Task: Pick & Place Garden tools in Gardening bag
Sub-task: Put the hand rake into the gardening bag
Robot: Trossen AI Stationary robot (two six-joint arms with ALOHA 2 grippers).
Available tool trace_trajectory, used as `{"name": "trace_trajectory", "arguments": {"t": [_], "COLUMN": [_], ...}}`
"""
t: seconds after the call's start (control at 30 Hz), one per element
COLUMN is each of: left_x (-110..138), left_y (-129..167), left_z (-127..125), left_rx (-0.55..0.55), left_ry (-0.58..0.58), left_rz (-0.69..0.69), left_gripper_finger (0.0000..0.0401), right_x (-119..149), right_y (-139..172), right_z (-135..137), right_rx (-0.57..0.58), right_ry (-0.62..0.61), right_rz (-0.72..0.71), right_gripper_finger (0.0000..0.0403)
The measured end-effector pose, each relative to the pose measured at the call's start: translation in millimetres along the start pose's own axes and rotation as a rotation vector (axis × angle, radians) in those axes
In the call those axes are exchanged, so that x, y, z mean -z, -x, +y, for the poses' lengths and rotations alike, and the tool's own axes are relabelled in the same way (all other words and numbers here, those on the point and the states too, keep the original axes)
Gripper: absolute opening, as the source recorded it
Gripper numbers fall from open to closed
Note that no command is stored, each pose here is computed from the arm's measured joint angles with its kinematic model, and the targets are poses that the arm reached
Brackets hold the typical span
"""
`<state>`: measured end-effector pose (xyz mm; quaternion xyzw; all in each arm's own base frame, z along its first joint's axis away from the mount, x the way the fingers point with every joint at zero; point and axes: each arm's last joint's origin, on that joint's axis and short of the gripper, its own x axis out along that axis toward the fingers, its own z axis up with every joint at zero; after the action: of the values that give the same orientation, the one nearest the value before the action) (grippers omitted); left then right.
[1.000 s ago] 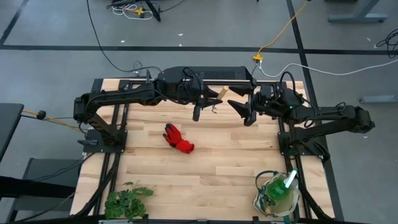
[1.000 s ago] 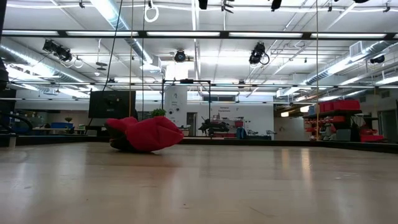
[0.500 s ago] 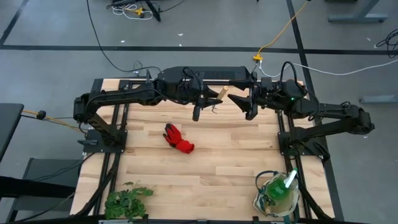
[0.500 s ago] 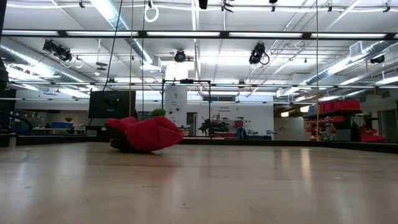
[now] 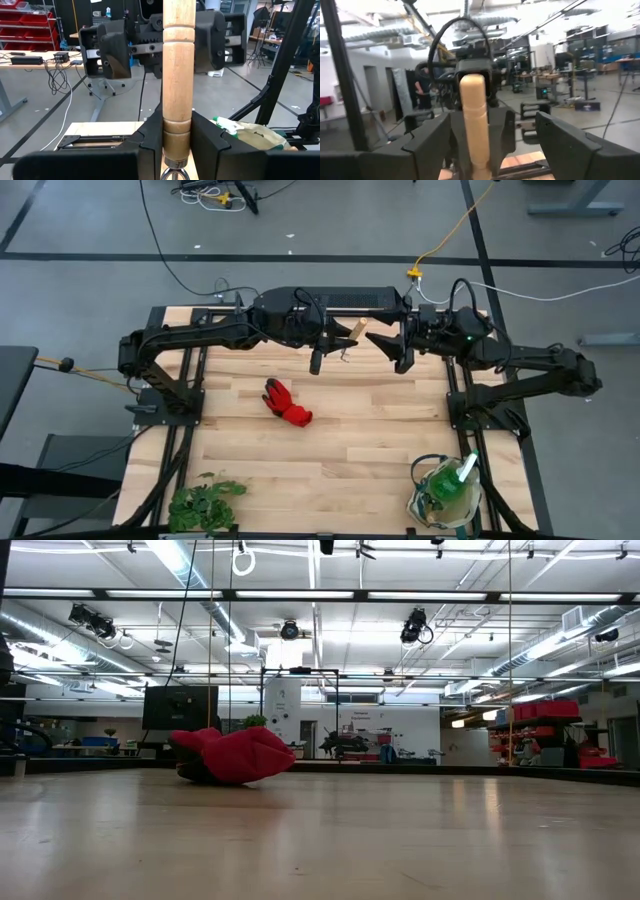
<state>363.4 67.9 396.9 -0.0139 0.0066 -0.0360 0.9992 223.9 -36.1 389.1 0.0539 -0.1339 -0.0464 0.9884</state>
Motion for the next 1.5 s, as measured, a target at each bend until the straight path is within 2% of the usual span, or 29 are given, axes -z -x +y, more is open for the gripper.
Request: {"name": "trace_trajectory", "arguments": {"t": [0.2, 0.87, 1.5], "left_x": [0, 0, 0], "left_y": [0, 0, 0], "left_z": [0, 0, 0], "left_rx": [0.000, -0.008, -0.013], "left_ry": [0.013, 0.017, 0.018], "left_rz": [0.000, -0.001, 0.005], "left_gripper_finger": [0.0078, 0.0078, 0.0078], "right_x": [11, 28, 28], "right_y": [-9, -36, -36], "right_z": [-1, -5, -5], "right_rx": [-0.034, -0.048, -0.048], "right_ry": [-0.004, 0.010, 0.013], "right_rz": [0.041, -0.057, -0.062], "right_gripper_finger": [0.0291, 0.0291, 0.0287]}}
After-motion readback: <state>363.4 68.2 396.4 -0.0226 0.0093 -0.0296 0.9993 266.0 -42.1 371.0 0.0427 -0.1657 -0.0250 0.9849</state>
